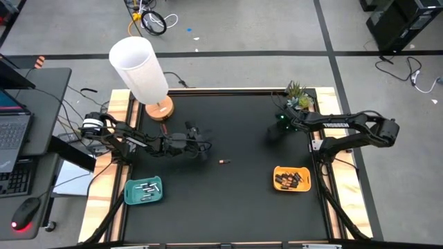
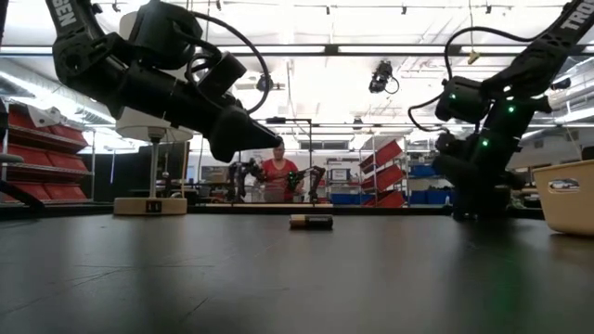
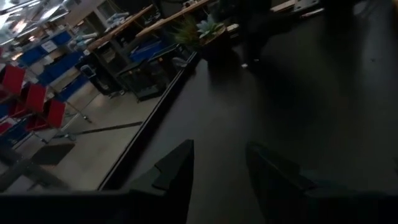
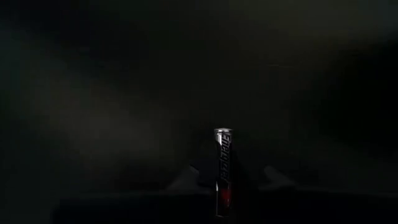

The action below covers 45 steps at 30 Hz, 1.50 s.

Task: Sort batteries
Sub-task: Put the silver battery into the green bin

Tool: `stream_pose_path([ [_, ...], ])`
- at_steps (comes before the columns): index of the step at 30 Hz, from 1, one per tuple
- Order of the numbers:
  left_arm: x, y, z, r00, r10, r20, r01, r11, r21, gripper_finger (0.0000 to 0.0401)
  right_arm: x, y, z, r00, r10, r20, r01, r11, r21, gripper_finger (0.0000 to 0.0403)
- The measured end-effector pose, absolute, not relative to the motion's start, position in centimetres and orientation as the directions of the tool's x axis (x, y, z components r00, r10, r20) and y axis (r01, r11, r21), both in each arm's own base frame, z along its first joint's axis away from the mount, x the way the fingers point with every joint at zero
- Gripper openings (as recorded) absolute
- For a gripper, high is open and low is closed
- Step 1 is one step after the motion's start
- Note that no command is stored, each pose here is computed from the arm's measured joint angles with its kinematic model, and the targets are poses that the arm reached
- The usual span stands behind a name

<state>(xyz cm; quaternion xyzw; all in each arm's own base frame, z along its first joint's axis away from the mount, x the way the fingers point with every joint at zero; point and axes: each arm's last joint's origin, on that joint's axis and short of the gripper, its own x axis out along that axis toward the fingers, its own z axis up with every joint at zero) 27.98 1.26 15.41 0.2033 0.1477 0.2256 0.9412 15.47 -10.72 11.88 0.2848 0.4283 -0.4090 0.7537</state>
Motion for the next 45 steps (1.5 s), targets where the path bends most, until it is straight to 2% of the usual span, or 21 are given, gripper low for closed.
stream_pose_path([
  [4, 28.0, 1.3, 15.3, 0.851, 0.488, -0.193, -0.408, 0.846, 0.342, 0.0160, 17.4, -10.0, 12.4, 0.512, -0.303, -0.804, 0.752, 0.610, 0.250, 0.0007],
  [7, 28.1, 1.0, 15.5, 0.900, 0.394, -0.185, -0.364, 0.915, 0.177, 0.0160, 19.8, -9.3, 14.2, 0.716, -0.296, -0.632, 0.607, 0.711, 0.355, 0.0007],
  [11, 28.3, 0.8, 16.1, 0.942, 0.311, -0.131, -0.303, 0.950, 0.076, 0.0160, 22.3, -7.0, 16.8, 0.900, -0.245, -0.361, 0.377, 0.854, 0.358, 0.0007],
  [14, 28.6, 0.8, 17.1, 0.973, 0.226, -0.043, -0.226, 0.974, -0.008, 0.0160, 23.4, -5.2, 18.7, 0.971, -0.180, -0.159, 0.222, 0.924, 0.312, 0.0005],
  [17, 29.1, 0.8, 18.3, 0.990, 0.139, 0.038, -0.136, 0.989, -0.065, 0.0160, 23.8, -3.6, 20.3, 0.992, -0.129, 0.001, 0.124, 0.957, 0.261, 0.0004],
  [20, 29.9, 0.7, 19.5, 0.988, 0.122, 0.091, -0.115, 0.991, -0.074, 0.0161, 23.9, -2.4, 21.4, 0.990, -0.087, 0.112, 0.062, 0.975, 0.212, 0.0004],
  [23, 30.6, 0.3, 20.7, 0.985, 0.114, 0.133, -0.104, 0.992, -0.077, 0.0166, 24.3, -1.5, 22.4, 0.986, -0.055, 0.160, 0.027, 0.985, 0.168, 0.0004],
  [27, 31.5, -0.3, 22.3, 0.979, 0.091, 0.180, -0.080, 0.995, -0.067, 0.0195, 25.2, -0.5, 23.8, 0.978, -0.046, 0.203, 0.025, 0.994, 0.102, 0.0004],
  [31, 32.4, -0.5, 23.4, 0.980, 0.084, 0.180, -0.076, 0.996, -0.052, 0.0223, 26.7, 0.1, 24.5, 0.977, -0.024, 0.212, 0.011, 0.998, 0.064, 0.0004],
  [35, 32.8, -0.6, 24.1, 0.977, 0.083, 0.194, -0.075, 0.996, -0.052, 0.0228, 28.4, 0.4, 24.3, 0.983, -0.015, 0.186, 0.005, 0.999, 0.053, 0.0000],
  [42, 32.8, -0.6, 23.8, 0.980, 0.106, 0.170, -0.098, 0.994, -0.052, 0.0204, 29.9, 0.8, 23.6, 0.988, -0.011, 0.157, 0.003, 0.999, 0.047, 0.0000],
  [45, 32.8, -0.6, 23.9, 0.978, 0.117, 0.173, -0.114, 0.993, -0.032, 0.0174, 30.0, 0.8, 23.7, 0.987, -0.016, 0.160, 0.009, 0.999, 0.047, 0.0000],
])
